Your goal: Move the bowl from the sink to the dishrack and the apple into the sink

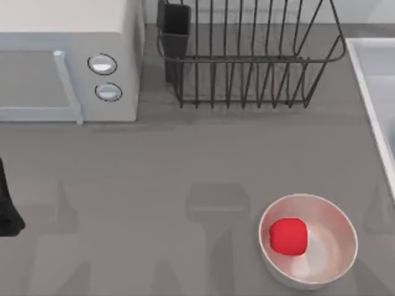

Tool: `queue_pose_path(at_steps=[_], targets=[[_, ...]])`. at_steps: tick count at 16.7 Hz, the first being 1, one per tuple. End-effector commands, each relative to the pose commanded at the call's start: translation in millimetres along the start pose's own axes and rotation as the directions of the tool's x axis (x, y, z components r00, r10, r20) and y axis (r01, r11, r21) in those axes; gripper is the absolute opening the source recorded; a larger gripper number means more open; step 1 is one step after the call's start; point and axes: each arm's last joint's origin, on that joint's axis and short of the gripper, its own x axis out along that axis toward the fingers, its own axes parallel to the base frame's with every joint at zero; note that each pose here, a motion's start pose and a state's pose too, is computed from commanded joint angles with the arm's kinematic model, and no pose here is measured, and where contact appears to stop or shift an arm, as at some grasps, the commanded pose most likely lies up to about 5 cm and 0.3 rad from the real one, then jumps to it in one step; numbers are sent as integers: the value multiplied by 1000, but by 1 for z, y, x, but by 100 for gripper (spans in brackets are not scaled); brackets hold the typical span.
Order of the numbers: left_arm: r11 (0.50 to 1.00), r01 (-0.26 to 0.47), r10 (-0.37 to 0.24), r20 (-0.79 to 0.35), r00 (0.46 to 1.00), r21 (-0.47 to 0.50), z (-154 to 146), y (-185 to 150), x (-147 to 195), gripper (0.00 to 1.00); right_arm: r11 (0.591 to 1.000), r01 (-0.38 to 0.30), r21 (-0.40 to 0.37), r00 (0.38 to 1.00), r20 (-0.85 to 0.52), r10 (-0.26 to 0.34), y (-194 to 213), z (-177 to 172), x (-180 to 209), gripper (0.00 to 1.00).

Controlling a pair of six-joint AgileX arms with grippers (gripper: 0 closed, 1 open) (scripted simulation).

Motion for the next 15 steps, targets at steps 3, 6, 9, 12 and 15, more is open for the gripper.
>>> queue_pose_path(at_steps=[3,6,9,12,15], targets=[[1000,0,0,0,1000,0,0,0,0,100,1000,2,-2,1000,-3,-2,0,2,0,100],[1000,0,0,0,1000,0,0,0,0,100,1000,19,-20,999,-37,-20,-2,20,2,100],[1000,0,0,0,1000,0,0,0,0,100,998,40,-53,990,-131,-47,-5,49,11,100],[1000,0,0,0,1000,0,0,0,0,100,994,53,-93,952,-297,-79,-10,78,35,100],[1000,0,0,0,1000,0,0,0,0,100,991,48,-123,853,-511,-105,-20,98,75,100]])
